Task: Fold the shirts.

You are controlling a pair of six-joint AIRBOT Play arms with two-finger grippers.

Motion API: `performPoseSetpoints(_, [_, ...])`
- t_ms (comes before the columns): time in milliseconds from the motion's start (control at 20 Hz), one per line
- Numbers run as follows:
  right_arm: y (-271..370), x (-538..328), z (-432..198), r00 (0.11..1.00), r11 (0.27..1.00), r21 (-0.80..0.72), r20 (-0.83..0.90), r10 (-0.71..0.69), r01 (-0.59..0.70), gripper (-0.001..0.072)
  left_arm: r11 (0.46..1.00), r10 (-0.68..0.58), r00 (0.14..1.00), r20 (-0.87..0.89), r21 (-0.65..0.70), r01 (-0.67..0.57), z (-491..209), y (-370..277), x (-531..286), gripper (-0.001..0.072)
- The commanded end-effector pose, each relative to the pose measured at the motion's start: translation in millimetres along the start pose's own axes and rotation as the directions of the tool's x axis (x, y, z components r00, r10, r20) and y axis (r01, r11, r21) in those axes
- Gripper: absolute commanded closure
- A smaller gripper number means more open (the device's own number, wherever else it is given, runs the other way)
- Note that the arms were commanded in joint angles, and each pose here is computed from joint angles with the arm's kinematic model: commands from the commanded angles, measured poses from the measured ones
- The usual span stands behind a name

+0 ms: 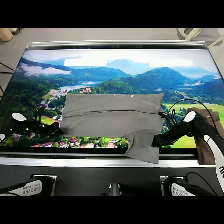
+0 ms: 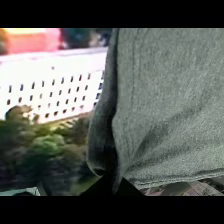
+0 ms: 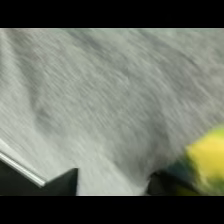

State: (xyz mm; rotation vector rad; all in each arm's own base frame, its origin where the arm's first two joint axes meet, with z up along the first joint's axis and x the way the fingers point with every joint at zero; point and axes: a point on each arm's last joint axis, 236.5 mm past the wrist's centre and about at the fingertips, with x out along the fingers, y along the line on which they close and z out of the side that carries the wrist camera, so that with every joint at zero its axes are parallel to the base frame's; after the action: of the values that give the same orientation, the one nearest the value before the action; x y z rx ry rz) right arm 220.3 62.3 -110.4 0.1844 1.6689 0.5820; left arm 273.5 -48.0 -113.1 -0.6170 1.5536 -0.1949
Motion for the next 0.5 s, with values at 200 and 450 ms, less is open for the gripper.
performPoseSetpoints(200, [1.1,-42.8,49.5,0.982,0.988,-0.132,0.177,-0.060,0.085,0.0691,0.996,-0.007,0.994,0.112,0.093,-0.004,19.3,-19.3,-33.2,0.0680])
performPoseSetpoints(450, [13.0,-144.9,125.7,0.872,0.959,-0.143,0.465,-0.152,0.244,0.0695,0.987,-0.066,0.941,0.331,0.157,0.014,65.7,-69.1,-106.5,0.0682])
